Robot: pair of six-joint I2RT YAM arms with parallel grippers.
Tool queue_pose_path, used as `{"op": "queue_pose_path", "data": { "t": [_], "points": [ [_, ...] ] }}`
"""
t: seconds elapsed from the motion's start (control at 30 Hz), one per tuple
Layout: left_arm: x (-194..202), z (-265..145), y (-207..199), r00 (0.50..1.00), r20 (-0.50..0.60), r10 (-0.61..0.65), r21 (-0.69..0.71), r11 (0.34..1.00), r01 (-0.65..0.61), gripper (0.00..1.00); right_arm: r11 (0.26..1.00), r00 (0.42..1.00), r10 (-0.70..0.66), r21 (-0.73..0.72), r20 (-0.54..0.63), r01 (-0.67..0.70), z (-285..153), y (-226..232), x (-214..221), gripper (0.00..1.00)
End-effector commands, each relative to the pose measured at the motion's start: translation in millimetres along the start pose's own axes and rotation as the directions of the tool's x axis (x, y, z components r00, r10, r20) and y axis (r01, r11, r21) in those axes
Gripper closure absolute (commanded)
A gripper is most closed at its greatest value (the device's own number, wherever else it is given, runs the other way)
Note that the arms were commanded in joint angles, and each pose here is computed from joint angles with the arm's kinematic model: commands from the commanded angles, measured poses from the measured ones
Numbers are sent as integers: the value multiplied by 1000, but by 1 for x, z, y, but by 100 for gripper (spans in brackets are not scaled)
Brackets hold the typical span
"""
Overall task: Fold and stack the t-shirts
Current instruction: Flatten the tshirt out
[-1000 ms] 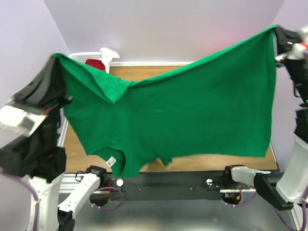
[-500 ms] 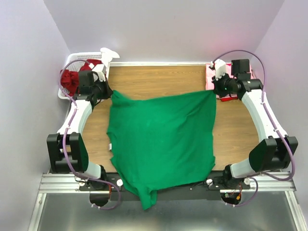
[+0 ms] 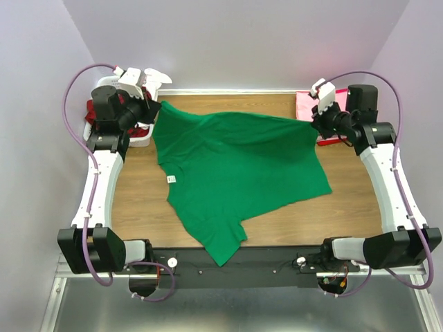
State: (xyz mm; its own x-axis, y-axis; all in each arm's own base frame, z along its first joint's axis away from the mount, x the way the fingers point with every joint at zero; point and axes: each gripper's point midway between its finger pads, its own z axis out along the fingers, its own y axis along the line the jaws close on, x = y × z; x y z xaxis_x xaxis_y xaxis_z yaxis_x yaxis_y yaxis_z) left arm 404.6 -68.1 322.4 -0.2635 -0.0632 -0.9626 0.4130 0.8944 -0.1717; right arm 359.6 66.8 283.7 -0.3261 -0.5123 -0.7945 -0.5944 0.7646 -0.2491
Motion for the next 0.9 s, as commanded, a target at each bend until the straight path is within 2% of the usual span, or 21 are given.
{"op": "queue_pose_path", "data": {
  "t": [0.0, 0.2, 0.47, 0.6, 0.73, 0.87],
  "points": [
    [-56, -16, -17, 989, 135, 56, 37, 997, -61, 100, 994, 990, -98, 63, 102, 92, -24, -16, -42, 100],
    [-131, -49, -34, 950, 288, 122, -4, 992, -126, 100, 971, 970, -177, 189, 163, 146, -55, -43, -85, 100],
    [-189, -101, -66, 881, 442, 170, -18, 983, -181, 100, 934, 915, -274, 307, 296, 181, -118, -53, -147, 100],
    [-216, -133, -84, 839, 518, 165, -21, 983, -180, 100, 921, 867, -320, 340, 381, 191, -161, -46, -179, 100],
    [-245, -174, -108, 775, 609, 170, -22, 980, -197, 100, 897, 794, -376, 403, 478, 182, -218, -36, -212, 100],
    [-266, -209, -127, 718, 670, 188, -38, 975, -220, 100, 882, 740, -409, 439, 535, 170, -255, -27, -229, 100]
  ]
}}
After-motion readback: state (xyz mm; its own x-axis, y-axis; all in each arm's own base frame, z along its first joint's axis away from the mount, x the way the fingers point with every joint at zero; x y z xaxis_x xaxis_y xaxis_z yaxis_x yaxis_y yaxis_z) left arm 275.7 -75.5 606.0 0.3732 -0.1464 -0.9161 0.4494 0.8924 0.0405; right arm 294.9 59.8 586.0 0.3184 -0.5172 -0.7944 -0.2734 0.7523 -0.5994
